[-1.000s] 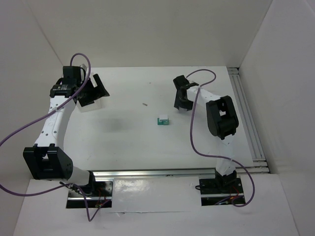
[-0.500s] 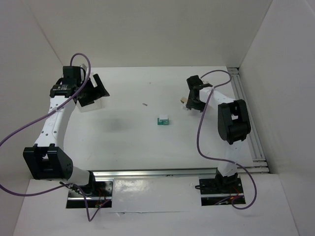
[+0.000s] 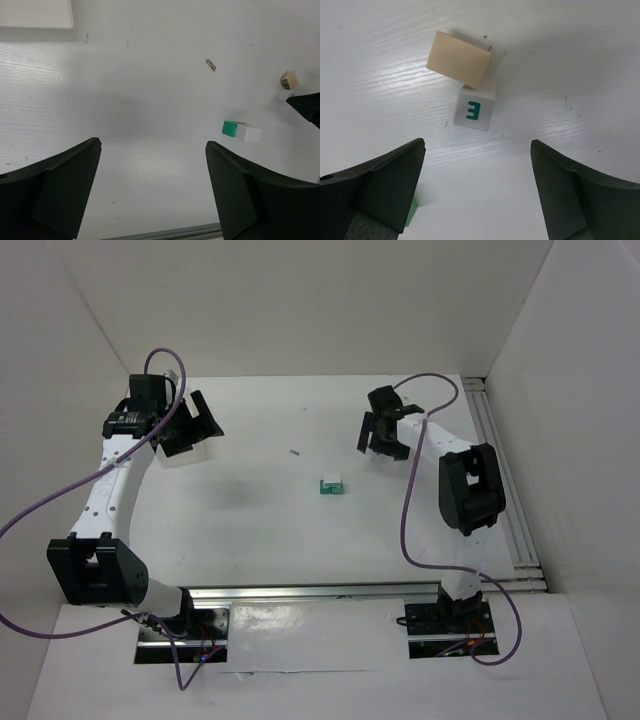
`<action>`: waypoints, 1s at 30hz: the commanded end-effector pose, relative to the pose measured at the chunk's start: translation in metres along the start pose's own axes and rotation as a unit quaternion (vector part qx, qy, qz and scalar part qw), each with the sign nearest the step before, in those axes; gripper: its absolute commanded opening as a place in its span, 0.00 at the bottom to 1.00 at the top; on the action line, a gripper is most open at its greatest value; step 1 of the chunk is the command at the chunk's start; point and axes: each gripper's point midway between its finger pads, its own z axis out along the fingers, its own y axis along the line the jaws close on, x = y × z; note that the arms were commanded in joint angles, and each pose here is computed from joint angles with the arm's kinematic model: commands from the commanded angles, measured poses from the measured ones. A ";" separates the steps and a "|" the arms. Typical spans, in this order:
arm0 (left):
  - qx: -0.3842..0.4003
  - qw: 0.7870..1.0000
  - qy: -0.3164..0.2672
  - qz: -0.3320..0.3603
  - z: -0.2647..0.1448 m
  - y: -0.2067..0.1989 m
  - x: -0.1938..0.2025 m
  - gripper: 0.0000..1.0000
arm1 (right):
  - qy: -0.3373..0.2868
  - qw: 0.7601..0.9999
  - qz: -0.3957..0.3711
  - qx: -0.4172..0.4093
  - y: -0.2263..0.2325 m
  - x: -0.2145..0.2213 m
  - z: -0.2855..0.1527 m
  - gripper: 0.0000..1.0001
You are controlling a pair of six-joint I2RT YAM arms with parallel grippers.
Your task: Build the wood block tower
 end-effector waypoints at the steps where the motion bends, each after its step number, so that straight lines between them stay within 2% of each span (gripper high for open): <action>1: 0.005 1.000 -0.011 0.000 0.002 -0.004 -0.006 0.99 | -0.019 1.000 0.000 -0.005 0.009 -0.015 0.007 0.93; 8: 0.005 1.000 -0.011 0.000 0.002 -0.004 -0.006 0.99 | -0.010 0.999 0.002 0.041 -0.015 -0.007 0.022 0.92; 19: 0.009 1.000 -0.009 0.000 0.001 -0.006 -0.006 0.99 | -0.017 0.995 0.034 0.088 -0.072 -0.012 0.009 0.86; 30: 0.009 1.000 -0.009 0.000 0.001 -0.006 -0.006 0.99 | -0.042 0.998 0.029 0.029 -0.033 -0.032 -0.009 0.84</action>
